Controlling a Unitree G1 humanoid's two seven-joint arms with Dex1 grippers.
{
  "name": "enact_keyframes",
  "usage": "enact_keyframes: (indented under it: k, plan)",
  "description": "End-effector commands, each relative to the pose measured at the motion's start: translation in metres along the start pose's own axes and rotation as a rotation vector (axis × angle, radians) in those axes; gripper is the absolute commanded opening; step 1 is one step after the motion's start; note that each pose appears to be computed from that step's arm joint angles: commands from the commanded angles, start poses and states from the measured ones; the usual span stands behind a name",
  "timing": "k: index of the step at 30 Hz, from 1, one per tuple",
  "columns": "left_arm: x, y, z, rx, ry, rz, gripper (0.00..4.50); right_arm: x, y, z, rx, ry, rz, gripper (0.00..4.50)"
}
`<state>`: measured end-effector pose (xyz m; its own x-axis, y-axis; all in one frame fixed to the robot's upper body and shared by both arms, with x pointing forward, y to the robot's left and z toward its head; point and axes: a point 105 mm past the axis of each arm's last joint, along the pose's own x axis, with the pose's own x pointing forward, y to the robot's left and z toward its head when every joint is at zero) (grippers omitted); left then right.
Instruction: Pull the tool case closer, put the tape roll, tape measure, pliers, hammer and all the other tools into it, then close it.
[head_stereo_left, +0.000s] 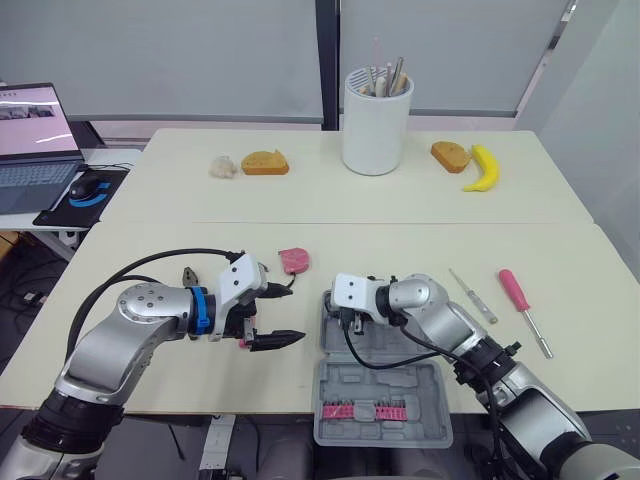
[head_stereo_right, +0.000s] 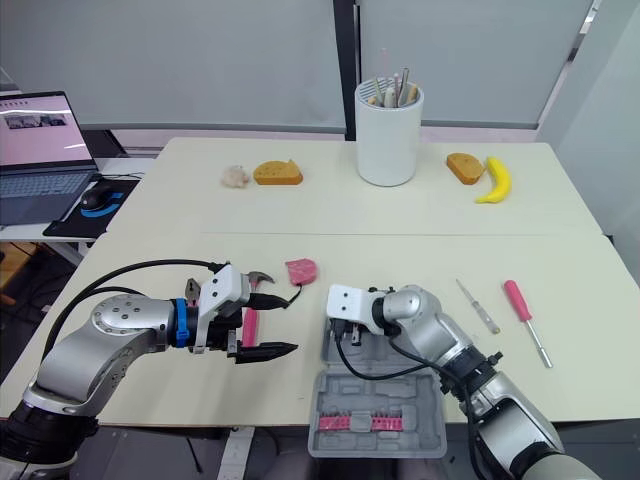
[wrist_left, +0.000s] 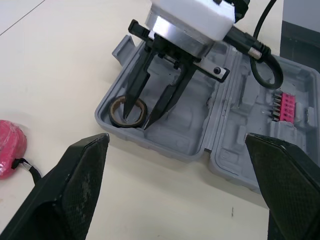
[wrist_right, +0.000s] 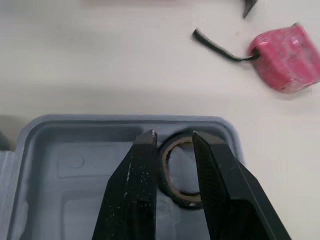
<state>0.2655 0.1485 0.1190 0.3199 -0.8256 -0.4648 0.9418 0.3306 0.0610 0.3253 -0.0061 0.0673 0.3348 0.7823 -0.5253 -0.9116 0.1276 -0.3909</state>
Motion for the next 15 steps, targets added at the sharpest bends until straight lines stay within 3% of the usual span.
enact_keyframes:
  k: [1,10,15]
  plan:
    - [0.0,-0.001,0.009,0.048,-0.014,-0.001,4.5,-0.008,-0.009,0.011,0.019,-0.103,-0.083,1.24]
    - [0.0,0.0,0.011,0.055,-0.011,-0.004,4.5,0.006,0.003,-0.014,0.132,-0.147,-0.136,1.24]
    - [0.001,0.001,0.011,0.059,-0.006,-0.006,4.5,0.017,0.014,-0.046,0.129,-0.007,-0.122,1.24]
